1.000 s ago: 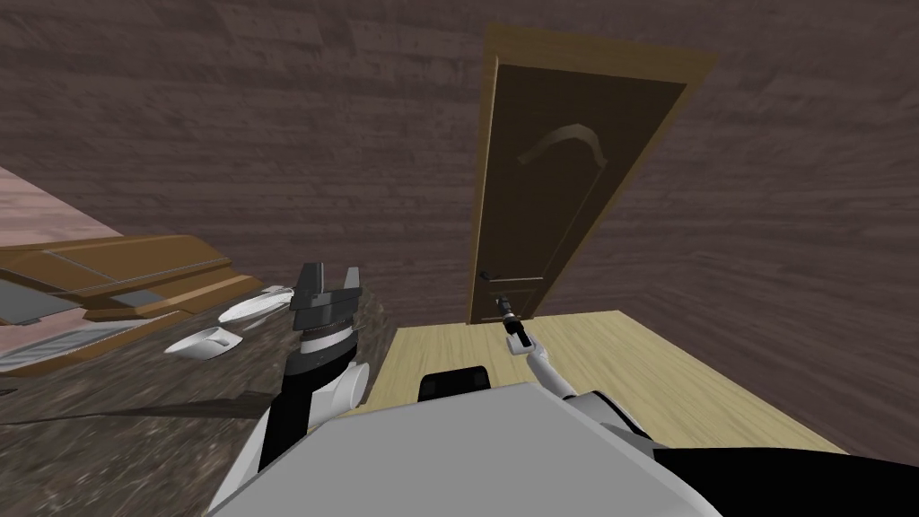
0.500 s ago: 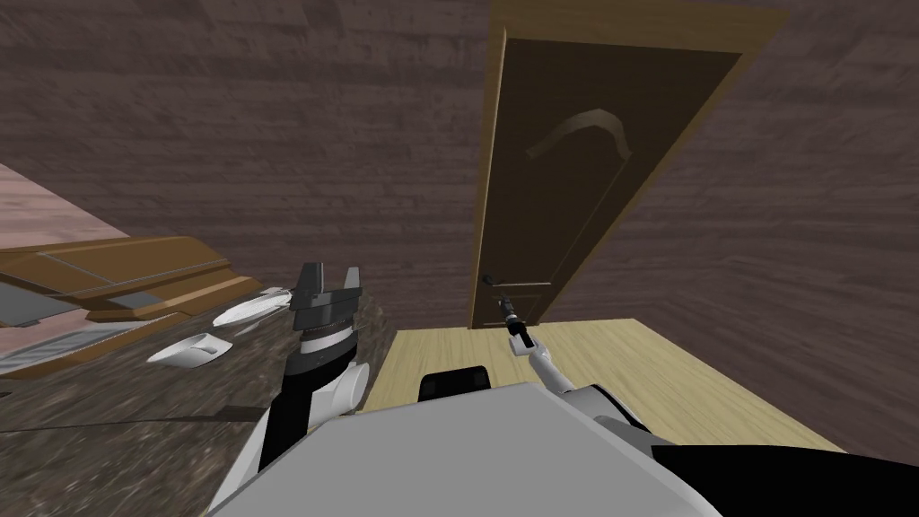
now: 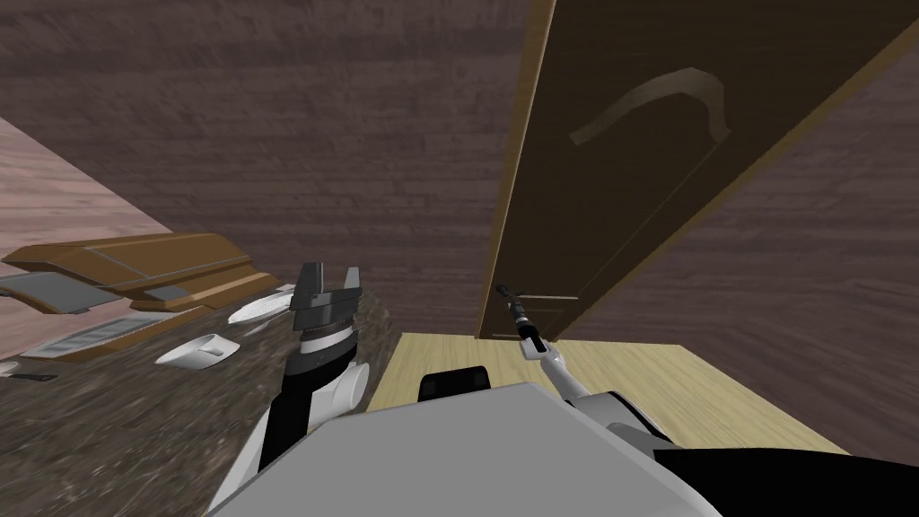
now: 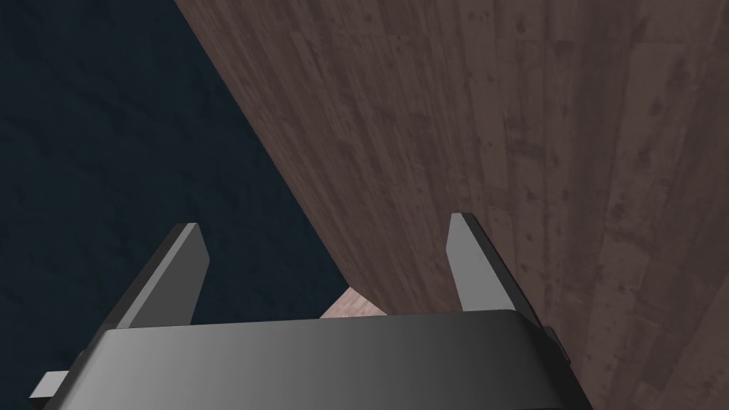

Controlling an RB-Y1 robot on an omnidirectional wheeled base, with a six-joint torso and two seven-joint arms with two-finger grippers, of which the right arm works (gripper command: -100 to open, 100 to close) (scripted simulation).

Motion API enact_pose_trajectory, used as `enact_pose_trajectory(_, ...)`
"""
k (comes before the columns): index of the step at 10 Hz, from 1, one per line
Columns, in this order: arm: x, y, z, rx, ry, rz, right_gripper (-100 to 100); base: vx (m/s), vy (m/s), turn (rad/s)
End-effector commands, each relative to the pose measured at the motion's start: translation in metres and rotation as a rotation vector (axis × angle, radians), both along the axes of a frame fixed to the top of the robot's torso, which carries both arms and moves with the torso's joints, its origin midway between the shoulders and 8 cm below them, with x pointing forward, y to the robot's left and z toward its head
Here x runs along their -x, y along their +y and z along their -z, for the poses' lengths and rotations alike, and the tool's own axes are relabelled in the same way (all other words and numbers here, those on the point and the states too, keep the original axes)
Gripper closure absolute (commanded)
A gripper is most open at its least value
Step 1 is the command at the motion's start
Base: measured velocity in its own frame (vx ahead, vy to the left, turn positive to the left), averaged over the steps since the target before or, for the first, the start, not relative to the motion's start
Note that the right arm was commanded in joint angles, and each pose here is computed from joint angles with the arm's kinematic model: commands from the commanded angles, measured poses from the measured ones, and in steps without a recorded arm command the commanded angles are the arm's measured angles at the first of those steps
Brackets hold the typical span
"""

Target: Pull the door open

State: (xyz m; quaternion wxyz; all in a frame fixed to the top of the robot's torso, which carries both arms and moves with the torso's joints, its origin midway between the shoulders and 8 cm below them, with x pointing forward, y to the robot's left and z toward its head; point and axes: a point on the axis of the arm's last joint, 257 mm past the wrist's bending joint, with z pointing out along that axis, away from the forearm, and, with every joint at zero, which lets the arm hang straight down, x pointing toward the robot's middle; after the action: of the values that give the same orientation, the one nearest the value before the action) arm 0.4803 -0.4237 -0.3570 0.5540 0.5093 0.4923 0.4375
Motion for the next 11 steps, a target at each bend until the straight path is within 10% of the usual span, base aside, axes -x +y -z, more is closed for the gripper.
enact_pose_trajectory(1,0.013,-0.028,-0.001,0.000,-0.002,0.032,-100,0.192,0.048,0.201)
enact_pose_trajectory(3,0.013,-0.028,-0.002,0.001,-0.003,0.034,-100,0.156,0.014,0.089)
enact_pose_trajectory(4,0.013,-0.028,-0.002,0.001,-0.003,0.034,100,-0.013,0.001,-0.019)
enact_pose_trajectory(11,0.019,-0.027,-0.002,0.002,-0.003,0.010,100,-0.059,-0.023,0.043)
